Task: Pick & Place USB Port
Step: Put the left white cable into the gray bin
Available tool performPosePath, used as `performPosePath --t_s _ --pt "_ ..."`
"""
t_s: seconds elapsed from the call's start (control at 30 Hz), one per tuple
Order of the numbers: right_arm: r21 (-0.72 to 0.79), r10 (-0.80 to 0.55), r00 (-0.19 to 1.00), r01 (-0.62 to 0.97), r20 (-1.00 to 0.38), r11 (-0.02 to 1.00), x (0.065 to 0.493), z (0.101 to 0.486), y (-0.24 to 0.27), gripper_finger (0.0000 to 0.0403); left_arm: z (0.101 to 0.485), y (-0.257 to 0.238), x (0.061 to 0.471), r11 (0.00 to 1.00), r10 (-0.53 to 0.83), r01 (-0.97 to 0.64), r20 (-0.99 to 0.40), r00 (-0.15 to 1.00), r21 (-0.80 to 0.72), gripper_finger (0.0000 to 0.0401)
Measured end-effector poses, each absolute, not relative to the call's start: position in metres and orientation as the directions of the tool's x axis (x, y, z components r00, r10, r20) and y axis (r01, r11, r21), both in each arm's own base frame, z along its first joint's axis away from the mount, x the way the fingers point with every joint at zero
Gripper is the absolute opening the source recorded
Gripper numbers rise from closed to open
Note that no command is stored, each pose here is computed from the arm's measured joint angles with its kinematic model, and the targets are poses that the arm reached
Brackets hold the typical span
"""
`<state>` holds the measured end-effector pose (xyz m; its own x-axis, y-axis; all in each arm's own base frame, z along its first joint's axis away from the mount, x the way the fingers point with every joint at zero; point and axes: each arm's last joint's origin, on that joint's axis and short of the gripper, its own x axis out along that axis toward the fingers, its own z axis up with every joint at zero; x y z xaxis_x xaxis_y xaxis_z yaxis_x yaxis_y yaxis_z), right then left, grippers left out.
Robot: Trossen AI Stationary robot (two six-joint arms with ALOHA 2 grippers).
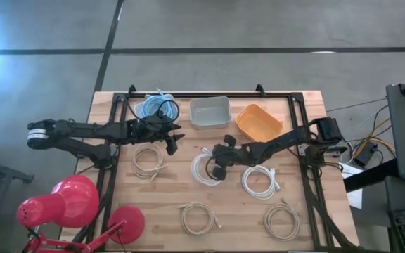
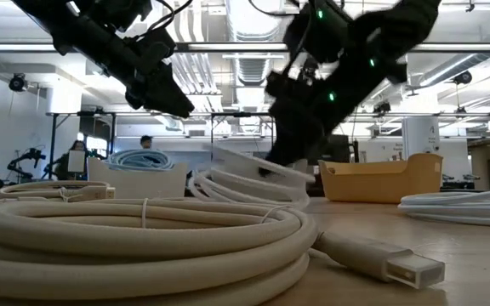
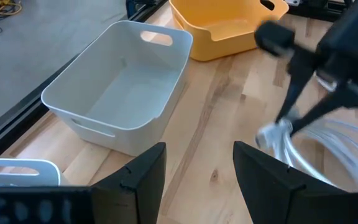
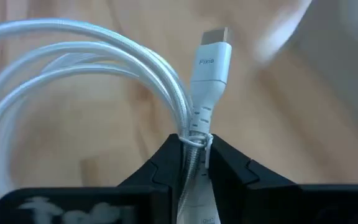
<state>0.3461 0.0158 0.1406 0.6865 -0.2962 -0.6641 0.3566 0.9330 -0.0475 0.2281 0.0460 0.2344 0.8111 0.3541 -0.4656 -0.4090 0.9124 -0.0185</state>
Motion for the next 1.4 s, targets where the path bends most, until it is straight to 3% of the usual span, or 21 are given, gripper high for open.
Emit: performPosePath --t_s 0.13,0.3,0.43,0.7,0.9,1.23,1.4 --pt "-0.276 -0.453 0.644 0.363 -0.616 0.890 0.349 0.171 0.011 0.0060 0.234 0.046 0.228 0.913 0.354 -0.409 -0.466 0.810 -0.017 0.0195" --pt "-0.571 -0.692 0.559 0.411 -0.457 0.710 0.356 0.217 0.000 0.0060 0.235 0.046 0.228 0.913 0.355 -0.408 -0.464 0.812 -0.017 0.0195" --pt "-0.694 -0.775 0.506 0.399 -0.378 0.599 0.364 0.242 -0.019 0.0061 0.234 0.046 0.228 0.913 0.354 -0.408 -0.466 0.811 -0.016 0.0195" --pt "-0.697 -0.837 0.406 0.477 -0.366 0.536 0.363 0.255 -0.080 0.0062 0.235 0.046 0.228 0.913 0.355 -0.407 -0.465 0.811 -0.013 0.0195" --pt "-0.481 -0.713 0.495 0.527 -0.497 0.701 0.350 0.233 -0.121 0.0063 0.235 0.046 0.228 0.914 0.354 -0.406 -0.465 0.811 -0.012 0.0195" --pt "-0.415 -0.781 0.559 0.663 -0.280 0.623 0.325 0.204 -0.153 0.0063 0.234 0.046 0.228 0.914 0.354 -0.406 -0.465 0.811 -0.012 0.0195" --pt "-0.411 -0.788 0.544 0.673 -0.289 0.615 0.319 0.198 -0.158 0.0063 0.235 0.046 0.228 0.914 0.354 -0.406 -0.465 0.811 -0.012 0.0195"
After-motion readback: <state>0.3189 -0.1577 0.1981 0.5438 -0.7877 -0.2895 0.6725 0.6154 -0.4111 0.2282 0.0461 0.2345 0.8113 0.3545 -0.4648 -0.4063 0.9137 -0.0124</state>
